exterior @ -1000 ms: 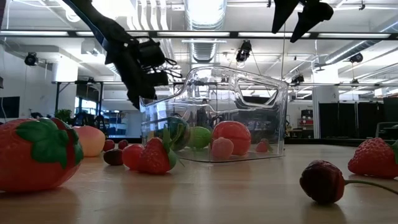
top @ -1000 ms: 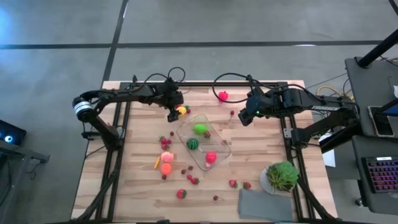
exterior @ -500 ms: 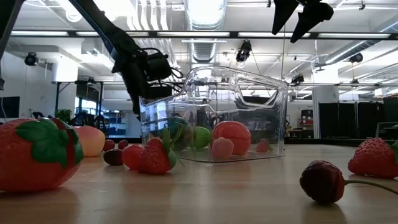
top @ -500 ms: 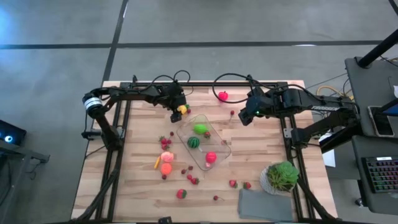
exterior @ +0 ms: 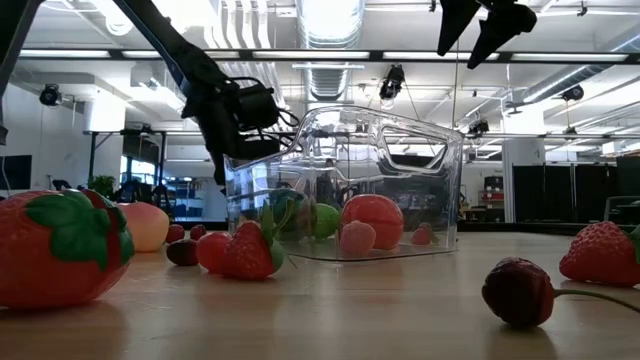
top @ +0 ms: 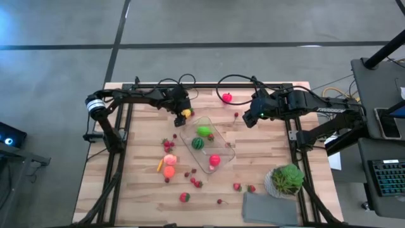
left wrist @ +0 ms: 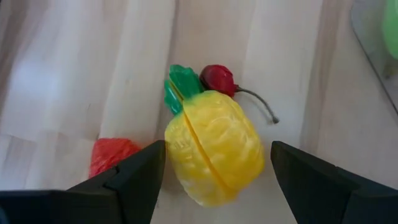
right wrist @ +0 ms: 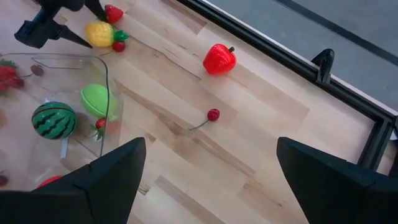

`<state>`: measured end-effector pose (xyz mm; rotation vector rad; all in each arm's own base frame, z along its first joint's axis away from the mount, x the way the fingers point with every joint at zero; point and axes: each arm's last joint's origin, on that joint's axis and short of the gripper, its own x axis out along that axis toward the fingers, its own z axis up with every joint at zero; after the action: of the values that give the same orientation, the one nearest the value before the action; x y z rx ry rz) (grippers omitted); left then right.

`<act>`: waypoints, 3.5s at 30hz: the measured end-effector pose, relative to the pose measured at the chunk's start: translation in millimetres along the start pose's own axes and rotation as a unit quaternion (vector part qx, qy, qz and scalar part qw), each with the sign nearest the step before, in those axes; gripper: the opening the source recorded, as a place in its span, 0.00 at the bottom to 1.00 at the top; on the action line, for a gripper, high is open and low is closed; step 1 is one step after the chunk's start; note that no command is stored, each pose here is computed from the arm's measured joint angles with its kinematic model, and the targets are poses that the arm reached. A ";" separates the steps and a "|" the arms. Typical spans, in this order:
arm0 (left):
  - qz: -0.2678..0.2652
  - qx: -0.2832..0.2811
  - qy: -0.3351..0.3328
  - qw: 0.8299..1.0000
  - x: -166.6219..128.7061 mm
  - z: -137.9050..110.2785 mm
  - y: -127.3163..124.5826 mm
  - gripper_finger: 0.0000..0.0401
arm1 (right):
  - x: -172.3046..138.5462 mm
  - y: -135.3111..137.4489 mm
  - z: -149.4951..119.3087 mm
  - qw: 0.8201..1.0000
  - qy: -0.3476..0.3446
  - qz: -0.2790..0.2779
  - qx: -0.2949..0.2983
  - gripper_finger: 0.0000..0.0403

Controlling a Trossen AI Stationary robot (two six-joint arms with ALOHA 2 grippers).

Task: Pick and placing Produce into tupperware
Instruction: Put the yellow pineapple into the transparent bin, then put the red strawberry into the transparent bin

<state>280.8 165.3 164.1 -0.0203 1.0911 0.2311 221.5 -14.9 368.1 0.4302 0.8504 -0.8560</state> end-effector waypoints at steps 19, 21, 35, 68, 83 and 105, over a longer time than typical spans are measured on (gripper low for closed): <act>-0.006 -0.034 0.015 0.999 12.9 -1.5 -4.3 0.68 | 0.0 0.0 0.0 1.000 0.000 0.000 0.000 0.88; -0.006 -0.034 0.015 0.999 13.0 -1.6 -4.3 0.65 | 0.0 0.0 0.0 1.000 0.000 0.000 0.000 0.88; 0.003 -0.033 -0.008 0.999 -0.8 3.8 -3.4 0.52 | 0.0 0.0 0.0 1.000 0.000 0.000 0.000 0.88; -0.383 -0.179 -0.127 0.897 -81.0 29.2 -68.8 0.52 | -1.9 6.5 -4.6 0.995 0.065 0.073 0.013 0.88; -0.320 -0.142 -0.101 0.931 -70.3 26.3 -90.6 0.52 | -1.8 41.5 -31.3 0.978 0.167 0.118 0.034 0.88; -0.268 -0.110 -0.117 0.950 -79.0 27.0 -99.6 0.74 | 15.9 95.4 -74.9 0.961 0.253 0.063 0.091 0.88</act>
<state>289.2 57.7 236.5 -0.4729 0.7840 -0.1345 268.0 82.5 310.6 0.8808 1.2023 -0.7158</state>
